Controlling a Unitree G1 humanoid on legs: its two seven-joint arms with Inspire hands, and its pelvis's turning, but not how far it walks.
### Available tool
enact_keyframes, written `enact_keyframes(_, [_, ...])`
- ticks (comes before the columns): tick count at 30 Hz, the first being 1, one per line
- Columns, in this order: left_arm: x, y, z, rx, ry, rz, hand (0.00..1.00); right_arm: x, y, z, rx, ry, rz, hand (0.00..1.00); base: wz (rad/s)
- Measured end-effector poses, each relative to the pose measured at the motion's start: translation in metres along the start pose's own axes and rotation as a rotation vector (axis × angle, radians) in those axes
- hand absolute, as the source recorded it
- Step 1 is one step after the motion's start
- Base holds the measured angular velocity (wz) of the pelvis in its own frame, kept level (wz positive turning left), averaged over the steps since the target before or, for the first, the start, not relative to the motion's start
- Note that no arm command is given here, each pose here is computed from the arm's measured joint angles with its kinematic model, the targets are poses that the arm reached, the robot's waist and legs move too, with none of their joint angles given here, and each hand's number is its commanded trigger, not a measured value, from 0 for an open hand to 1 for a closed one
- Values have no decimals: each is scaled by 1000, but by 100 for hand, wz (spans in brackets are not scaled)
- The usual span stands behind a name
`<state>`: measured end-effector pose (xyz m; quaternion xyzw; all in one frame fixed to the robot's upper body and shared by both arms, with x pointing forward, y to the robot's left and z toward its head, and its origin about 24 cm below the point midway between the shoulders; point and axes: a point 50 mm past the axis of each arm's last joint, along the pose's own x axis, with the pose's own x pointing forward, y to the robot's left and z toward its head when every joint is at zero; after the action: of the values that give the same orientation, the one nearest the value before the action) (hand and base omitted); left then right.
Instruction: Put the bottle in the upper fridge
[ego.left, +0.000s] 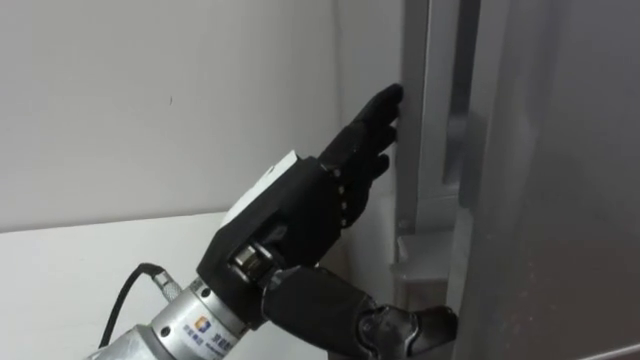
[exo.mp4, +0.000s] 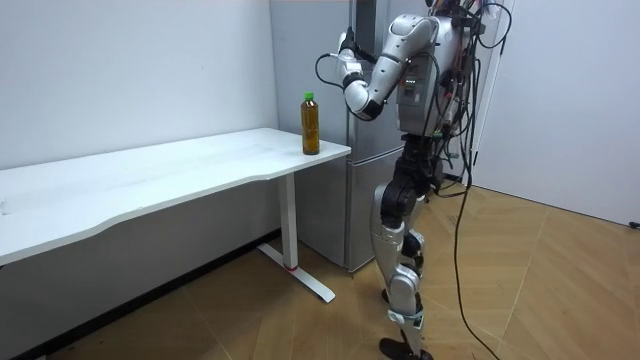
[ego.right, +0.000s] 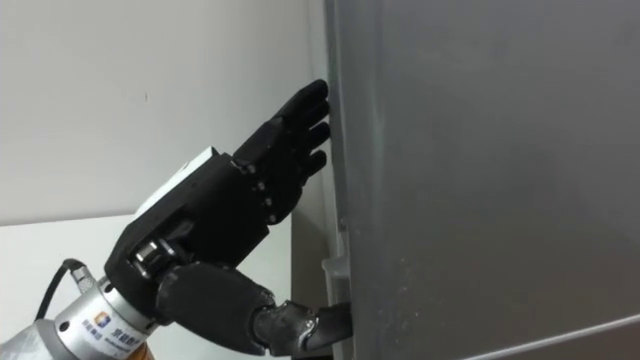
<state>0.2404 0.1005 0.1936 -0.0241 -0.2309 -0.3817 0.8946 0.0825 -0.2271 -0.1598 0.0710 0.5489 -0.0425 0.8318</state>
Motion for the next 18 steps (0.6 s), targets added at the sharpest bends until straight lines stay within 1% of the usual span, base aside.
enact_keyframes(4, [1, -1, 0, -3, -4, 0, 0, 1, 2, 2, -29, -4, 5, 0, 0])
enact_keyframes(11, [1, -2, 0, -8, -11, 10, 0, 1, 3, 3, -32, -9, -13, 0, 0])
enact_keyframes(18, [2, -3, 0, -15, -15, 23, 0, 1, 2, -1, 10, -7, -42, 0, -3])
